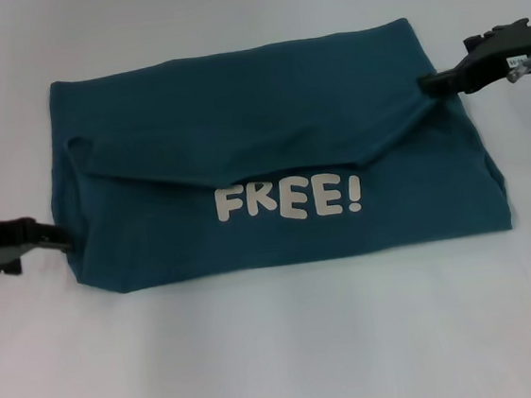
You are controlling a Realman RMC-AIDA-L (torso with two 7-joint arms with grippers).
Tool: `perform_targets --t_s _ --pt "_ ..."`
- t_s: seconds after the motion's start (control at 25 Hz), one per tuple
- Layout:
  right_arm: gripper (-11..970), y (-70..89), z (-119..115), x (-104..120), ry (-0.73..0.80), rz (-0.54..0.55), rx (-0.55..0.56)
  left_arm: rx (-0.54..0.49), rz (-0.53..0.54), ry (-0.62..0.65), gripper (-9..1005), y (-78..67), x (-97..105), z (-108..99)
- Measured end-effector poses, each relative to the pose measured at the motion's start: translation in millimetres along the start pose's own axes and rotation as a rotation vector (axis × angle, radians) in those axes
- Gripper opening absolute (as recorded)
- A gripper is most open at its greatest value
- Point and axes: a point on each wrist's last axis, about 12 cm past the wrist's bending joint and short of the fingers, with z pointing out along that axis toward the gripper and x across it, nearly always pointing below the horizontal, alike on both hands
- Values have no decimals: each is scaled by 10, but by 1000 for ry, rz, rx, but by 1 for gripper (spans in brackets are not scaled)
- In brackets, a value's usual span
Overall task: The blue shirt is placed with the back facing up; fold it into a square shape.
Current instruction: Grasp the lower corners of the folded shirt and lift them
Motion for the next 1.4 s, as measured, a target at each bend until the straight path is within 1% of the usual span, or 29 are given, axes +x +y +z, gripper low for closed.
perform_targets --t_s 0.28,0.52,0.8,1.12,1.4 --pt "921 29 25 -39 27 -18 16 41 -4 84 882 -98 52 146" --pt "921 71 46 -52 32 -33 9 65 -14 124 868 -155 99 252" --pt "920 112 70 -33 44 -46 -1 68 -24 106 852 -188 74 335" --pt "920 108 69 3 51 -39 -1 72 -23 87 834 -220 47 380" --pt "919 97 55 31 56 -30 0 108 15 82 818 -274 68 420"
